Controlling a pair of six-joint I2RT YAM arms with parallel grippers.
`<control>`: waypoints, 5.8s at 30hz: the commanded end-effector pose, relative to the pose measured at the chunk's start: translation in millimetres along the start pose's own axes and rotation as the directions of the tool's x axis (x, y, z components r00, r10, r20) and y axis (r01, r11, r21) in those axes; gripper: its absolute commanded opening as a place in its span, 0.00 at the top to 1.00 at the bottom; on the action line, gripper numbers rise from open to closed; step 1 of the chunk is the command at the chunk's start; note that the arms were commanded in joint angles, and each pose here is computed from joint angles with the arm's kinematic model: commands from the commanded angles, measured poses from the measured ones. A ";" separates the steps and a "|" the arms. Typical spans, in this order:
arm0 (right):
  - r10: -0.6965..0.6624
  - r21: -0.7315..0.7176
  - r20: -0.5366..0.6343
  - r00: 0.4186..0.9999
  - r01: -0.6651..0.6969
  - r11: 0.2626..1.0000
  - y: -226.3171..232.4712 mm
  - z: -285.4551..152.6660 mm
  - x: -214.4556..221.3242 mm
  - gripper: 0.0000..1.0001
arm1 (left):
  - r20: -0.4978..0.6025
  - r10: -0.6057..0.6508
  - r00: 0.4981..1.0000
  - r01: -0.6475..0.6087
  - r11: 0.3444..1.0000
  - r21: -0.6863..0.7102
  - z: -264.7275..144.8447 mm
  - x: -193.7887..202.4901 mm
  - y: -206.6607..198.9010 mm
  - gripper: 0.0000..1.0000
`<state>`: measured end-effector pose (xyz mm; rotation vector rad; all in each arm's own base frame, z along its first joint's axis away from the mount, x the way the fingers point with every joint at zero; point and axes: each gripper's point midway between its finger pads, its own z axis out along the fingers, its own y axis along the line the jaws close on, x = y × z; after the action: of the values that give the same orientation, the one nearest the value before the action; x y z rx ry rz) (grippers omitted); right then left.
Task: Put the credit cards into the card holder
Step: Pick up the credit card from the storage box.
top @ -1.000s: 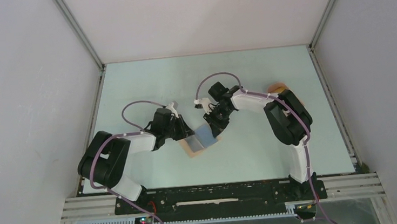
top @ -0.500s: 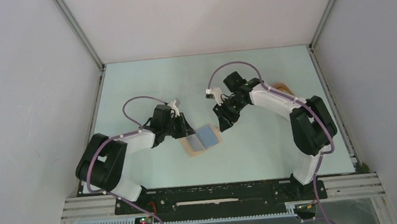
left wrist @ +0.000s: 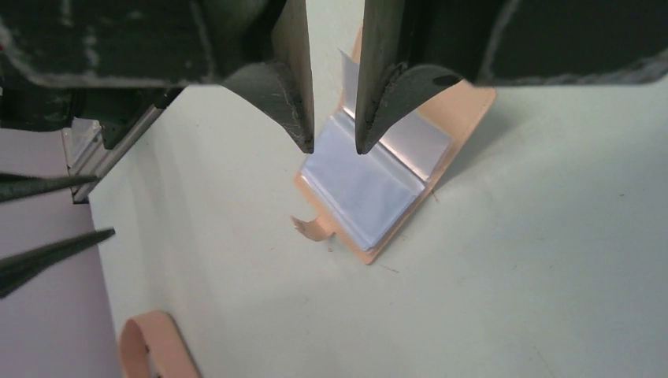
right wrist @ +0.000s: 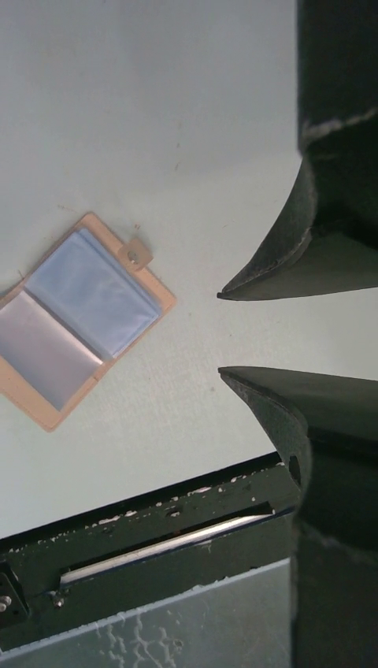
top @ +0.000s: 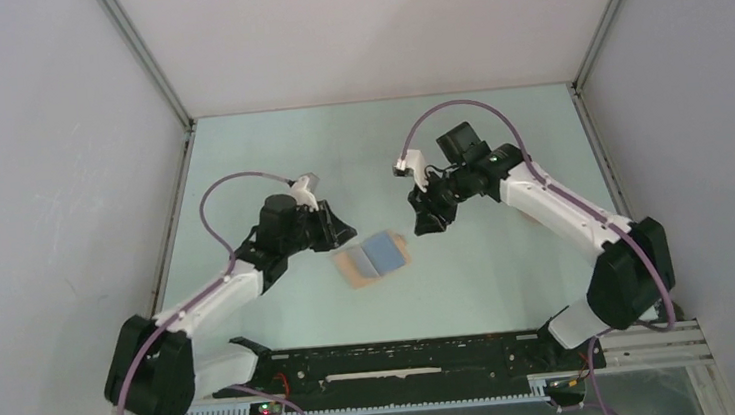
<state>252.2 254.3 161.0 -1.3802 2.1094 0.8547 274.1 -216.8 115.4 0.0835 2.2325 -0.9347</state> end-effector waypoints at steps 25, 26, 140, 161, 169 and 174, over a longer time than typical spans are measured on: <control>0.475 0.406 0.663 0.579 -0.811 0.422 -195.3 -173.4 94.4 0.13 | 0.316 0.402 0.859 -0.392 0.915 -0.099 -159.6 -55.5 -55.0 0.00; 0.485 0.455 0.623 0.614 -0.789 0.414 -202.1 -166.8 100.6 0.14 | 0.295 0.408 0.864 -0.389 0.913 -0.124 -157.9 -54.9 -48.0 0.00; 0.877 -0.167 0.305 0.370 -0.886 0.432 -150.0 -16.5 95.1 0.42 | 0.265 0.339 0.903 -0.308 0.939 -0.150 -148.2 -55.7 -19.7 0.00; 0.910 -0.262 0.293 0.293 -0.891 0.371 -157.4 -11.3 85.5 0.44 | 0.254 0.334 0.908 -0.299 0.940 -0.166 -145.2 -55.5 -14.8 0.00; 0.910 -0.257 0.298 0.289 -0.893 0.368 -161.4 -3.8 83.4 0.40 | 0.248 0.330 0.911 -0.295 0.940 -0.171 -144.0 -55.2 -12.9 0.00; 0.919 -0.241 0.289 0.269 -0.909 0.342 -166.3 4.2 88.7 0.40 | 0.246 0.330 0.912 -0.294 0.940 -0.171 -143.6 -55.1 -12.4 0.00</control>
<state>357.5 149.9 58.9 0.2703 2.4606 1.4379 225.2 -123.2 231.0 0.2264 1.9514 -0.5904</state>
